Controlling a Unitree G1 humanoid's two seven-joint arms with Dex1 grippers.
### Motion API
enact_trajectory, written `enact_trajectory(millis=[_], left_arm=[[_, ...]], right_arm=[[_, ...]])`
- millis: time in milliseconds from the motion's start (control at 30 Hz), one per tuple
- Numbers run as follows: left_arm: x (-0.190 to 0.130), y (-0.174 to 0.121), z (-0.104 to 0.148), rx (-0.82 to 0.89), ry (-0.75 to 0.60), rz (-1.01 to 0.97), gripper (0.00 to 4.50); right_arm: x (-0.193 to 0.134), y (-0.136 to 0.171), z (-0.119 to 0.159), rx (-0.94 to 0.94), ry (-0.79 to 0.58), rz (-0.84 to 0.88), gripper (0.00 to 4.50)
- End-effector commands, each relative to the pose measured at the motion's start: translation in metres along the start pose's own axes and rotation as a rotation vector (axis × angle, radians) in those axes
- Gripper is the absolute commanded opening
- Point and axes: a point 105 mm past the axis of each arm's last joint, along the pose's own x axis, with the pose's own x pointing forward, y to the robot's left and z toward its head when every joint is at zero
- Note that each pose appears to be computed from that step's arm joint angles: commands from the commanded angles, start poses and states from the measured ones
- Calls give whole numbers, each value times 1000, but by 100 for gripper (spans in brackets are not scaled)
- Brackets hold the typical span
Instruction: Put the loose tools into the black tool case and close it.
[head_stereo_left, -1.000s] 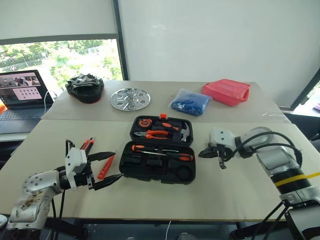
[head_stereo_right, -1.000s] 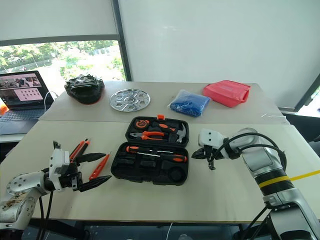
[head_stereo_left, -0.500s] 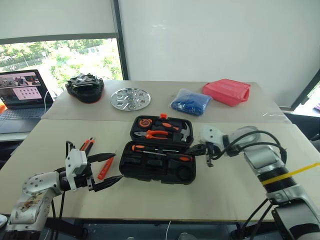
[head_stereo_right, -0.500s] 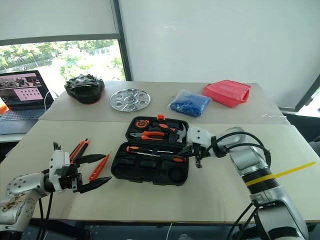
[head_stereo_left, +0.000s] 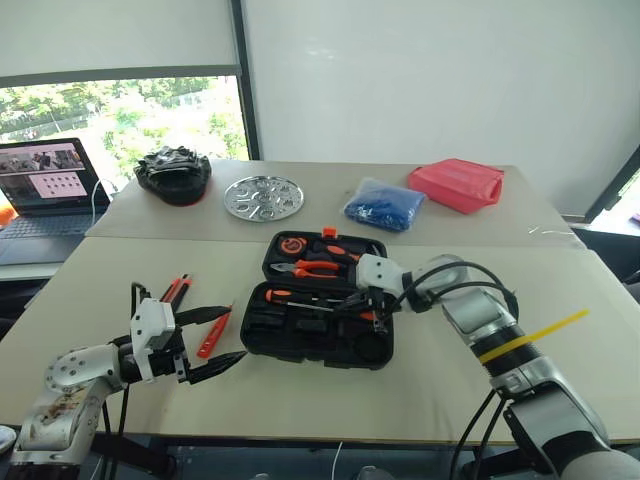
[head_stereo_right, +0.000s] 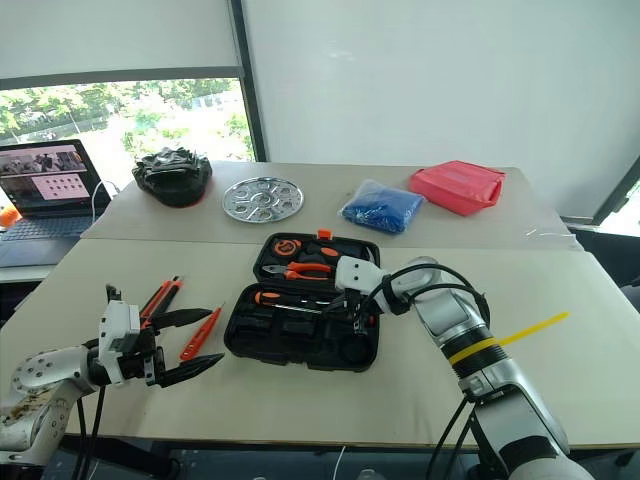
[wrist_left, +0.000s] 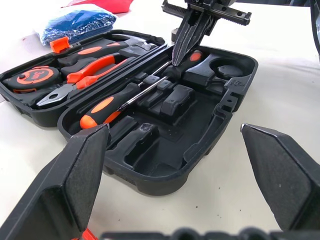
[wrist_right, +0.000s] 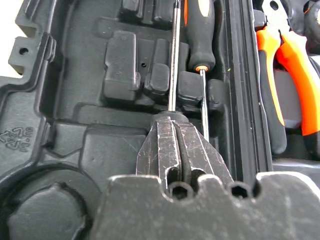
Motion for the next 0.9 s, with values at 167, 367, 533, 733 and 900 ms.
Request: enact_trajectory(millis=[167, 367, 533, 733, 900], left_arm=[[-2, 1, 9, 36, -4, 8, 450], [-5, -2, 6, 30, 11, 15, 450], [-27, 1, 3, 15, 36, 91, 450], [-81, 7, -8, -21, 102, 290, 450], [-134, 3, -26, -91, 177, 480, 450]], right_arm=[[14, 4, -4, 5, 39, 21, 7], [19, 8, 6, 22, -3, 28, 7], [-23, -3, 37, 11, -273, -74, 7], [-82, 24, 26, 80, -454, -145, 194], [-112, 53, 4, 108, -534, -226, 360]])
